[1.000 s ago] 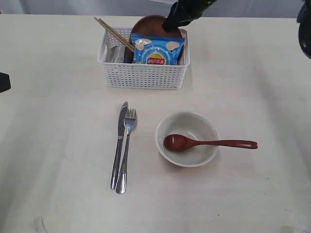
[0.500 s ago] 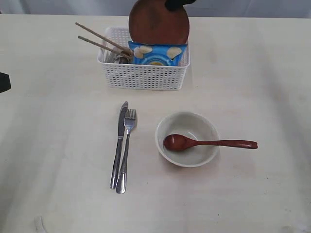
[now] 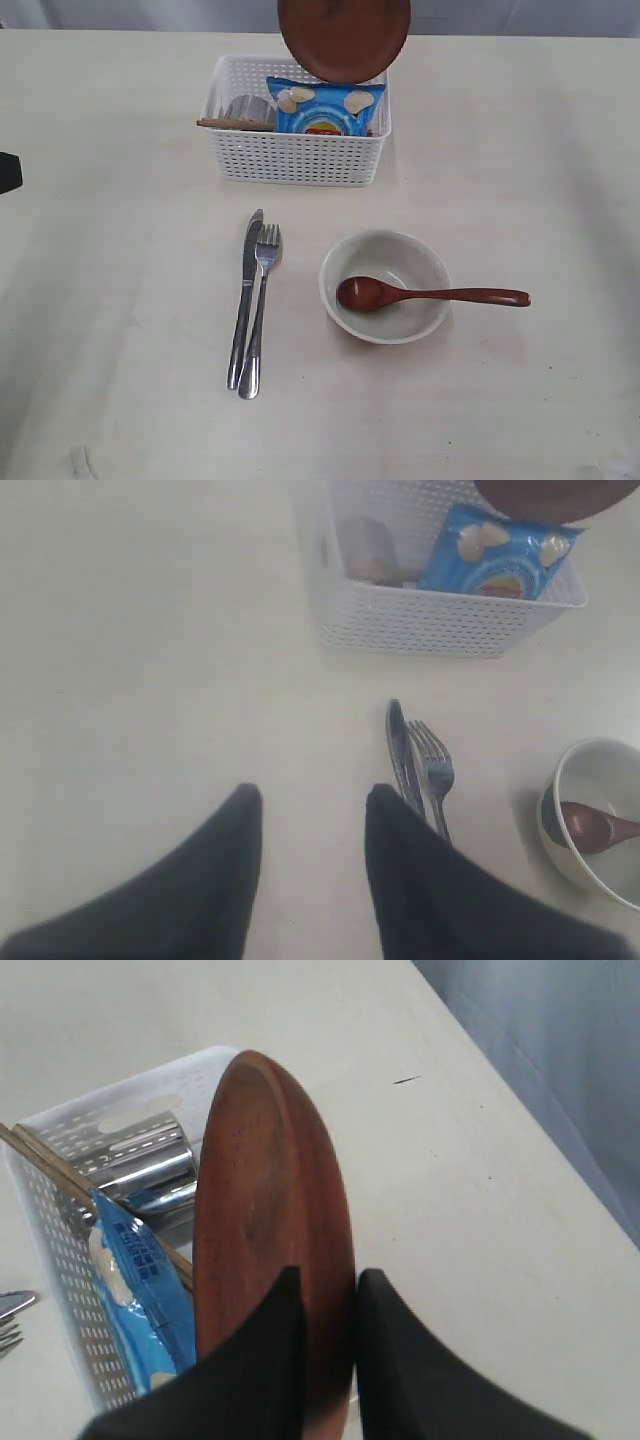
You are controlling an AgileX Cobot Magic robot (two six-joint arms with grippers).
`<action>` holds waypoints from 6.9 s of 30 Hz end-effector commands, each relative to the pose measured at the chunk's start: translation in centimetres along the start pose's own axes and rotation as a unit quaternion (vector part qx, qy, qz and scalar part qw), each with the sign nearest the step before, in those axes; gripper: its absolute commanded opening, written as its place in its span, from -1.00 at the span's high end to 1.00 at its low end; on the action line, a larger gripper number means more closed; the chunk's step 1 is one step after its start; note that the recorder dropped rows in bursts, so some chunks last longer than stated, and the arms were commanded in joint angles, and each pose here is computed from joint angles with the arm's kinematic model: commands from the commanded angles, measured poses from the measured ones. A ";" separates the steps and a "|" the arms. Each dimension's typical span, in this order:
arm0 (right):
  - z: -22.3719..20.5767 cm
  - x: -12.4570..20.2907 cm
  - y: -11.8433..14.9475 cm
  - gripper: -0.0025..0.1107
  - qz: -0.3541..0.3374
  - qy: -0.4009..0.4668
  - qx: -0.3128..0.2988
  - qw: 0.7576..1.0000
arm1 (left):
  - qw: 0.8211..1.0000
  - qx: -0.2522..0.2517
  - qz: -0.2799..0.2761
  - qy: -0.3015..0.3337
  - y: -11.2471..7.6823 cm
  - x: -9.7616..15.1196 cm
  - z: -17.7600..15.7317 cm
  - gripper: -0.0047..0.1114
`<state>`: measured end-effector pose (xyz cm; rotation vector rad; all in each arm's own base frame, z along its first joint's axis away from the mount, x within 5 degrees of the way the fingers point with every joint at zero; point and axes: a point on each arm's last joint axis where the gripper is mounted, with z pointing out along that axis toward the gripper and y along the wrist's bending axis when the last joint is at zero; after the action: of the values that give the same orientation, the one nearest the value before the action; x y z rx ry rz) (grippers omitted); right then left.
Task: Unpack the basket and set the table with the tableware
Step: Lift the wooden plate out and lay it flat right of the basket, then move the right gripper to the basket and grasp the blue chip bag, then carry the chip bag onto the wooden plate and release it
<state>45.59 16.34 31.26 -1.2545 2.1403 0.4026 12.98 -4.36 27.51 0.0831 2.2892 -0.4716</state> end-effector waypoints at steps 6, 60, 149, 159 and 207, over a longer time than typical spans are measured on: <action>-6.0 -1.5 0.8 0.96 0.046 -0.004 0.072 0.996 | 1.000 -0.002 0.005 0.002 0.1 0.2 0.1 0.34; 4.6 18.4 0.7 0.96 0.464 0.005 -0.004 0.886 | 1.000 0.012 -0.004 0.023 0.1 1.4 0.7 0.92; 12.6 1.0 10.5 -0.20 -0.046 0.046 0.043 0.997 | 1.000 0.015 -0.014 0.006 0.1 1.0 0.7 0.92; 13.5 1.7 10.2 -0.20 -0.080 0.063 0.055 0.993 | 1.000 0.015 -0.014 0.004 0.1 1.0 0.7 0.92; 1.2 11.4 4.9 0.96 0.259 0.124 0.113 0.951 | 1.000 0.016 -0.004 0.012 0.1 1.2 0.7 0.92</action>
<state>37.42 11.77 23.40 -0.6932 2.6840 0.1809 12.65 -4.60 25.99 0.0944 2.3125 -0.5088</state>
